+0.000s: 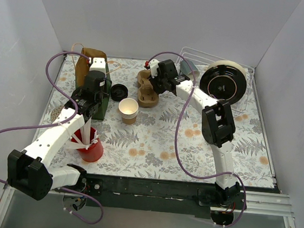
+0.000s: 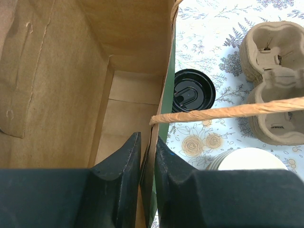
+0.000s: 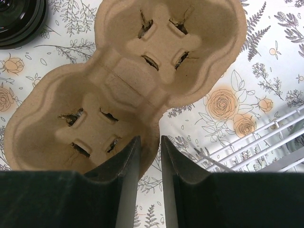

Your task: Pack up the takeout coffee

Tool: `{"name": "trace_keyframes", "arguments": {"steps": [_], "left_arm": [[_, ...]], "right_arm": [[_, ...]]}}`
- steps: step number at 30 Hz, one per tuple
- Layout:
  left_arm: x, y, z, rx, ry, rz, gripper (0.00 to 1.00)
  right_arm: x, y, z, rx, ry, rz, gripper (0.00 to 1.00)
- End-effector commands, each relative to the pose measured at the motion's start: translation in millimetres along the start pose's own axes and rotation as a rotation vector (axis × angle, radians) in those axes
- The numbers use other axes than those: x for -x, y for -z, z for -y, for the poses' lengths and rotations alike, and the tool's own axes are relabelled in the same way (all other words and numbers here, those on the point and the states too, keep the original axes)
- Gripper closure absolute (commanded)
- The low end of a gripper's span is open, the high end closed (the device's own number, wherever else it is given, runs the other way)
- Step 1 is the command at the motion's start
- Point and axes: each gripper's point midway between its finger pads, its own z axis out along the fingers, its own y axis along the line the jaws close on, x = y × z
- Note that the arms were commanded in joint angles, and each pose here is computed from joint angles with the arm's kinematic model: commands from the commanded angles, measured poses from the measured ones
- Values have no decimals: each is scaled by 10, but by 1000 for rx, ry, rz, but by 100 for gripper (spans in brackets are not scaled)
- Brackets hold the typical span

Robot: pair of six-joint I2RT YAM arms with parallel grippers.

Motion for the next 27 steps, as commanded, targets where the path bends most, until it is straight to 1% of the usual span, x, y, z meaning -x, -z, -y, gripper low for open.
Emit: {"name": "trace_keyframes", "arguments": {"steps": [1,5,7,8,9,10,23,27], "left_arm": [[-198,-29,-18,10,-24,-59,85],[-202,-32,-17,10,-24,-60,85],[-200,-35,-12,9,-24,-61,85],[-201,-35,-10,7,-24,-61,85],[-194,-34,-9,7,-24,-60,85],[-200,-35,-10,7,-26,-61,85],[-205,-39,-11,7,-23,-63,85],[-211,-40,-13,9,-22,-64,85]], "right_arm": [[188,-3,53,2,-3,50,71],[197,10,60,3,1,52,80],[222,21,61,3,2,60,87],[251,45,68,0,3,67,94],[265,54,67,0,0,72,97],[289,76,65,0,-4,78,99],[737,417,27,20,-42,224,99],[803,459,23,21,-61,250,99]]}}
